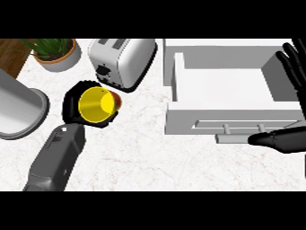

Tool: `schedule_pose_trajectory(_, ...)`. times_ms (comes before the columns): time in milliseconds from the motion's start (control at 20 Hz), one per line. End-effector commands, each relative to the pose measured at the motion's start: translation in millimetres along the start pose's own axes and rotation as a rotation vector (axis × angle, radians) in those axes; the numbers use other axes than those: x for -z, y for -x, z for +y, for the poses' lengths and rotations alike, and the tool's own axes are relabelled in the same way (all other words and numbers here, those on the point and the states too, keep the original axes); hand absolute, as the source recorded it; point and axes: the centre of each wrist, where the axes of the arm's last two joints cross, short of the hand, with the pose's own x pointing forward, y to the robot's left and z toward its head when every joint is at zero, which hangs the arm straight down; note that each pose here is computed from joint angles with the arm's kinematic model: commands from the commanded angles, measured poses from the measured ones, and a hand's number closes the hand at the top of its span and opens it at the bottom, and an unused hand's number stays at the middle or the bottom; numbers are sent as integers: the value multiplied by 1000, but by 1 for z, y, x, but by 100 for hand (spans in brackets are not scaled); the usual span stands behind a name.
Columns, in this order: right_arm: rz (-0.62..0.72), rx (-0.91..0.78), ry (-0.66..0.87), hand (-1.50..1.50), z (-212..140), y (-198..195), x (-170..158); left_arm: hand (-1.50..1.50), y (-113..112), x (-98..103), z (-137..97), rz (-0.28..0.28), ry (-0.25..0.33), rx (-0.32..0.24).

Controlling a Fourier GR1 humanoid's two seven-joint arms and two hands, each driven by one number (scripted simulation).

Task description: Pick up the cup, place it into the drawer and close the drawer

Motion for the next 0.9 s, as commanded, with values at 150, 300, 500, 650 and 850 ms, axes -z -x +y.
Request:
schedule_pose_trajectory(150,-15,-28,11,-150,1,-1,-8,150,-50,87,-50,-75,154,-21)
schedule_pose_trajectory(300,12,-6,17,-150,-4,7,-6,150,-66,105,-104,-61,177,-39)
schedule_pose_trajectory(500,11,-12,21,-150,-9,11,-14,150,-106,140,-134,-63,187,-16)
schedule_pose_trajectory(650,-20,-11,19,-150,0,7,5,150,-124,164,-171,-63,196,34)
schedule_pose_trajectory(850,-19,-10,10,-150,5,11,-4,150,-141,178,-194,5,188,63)
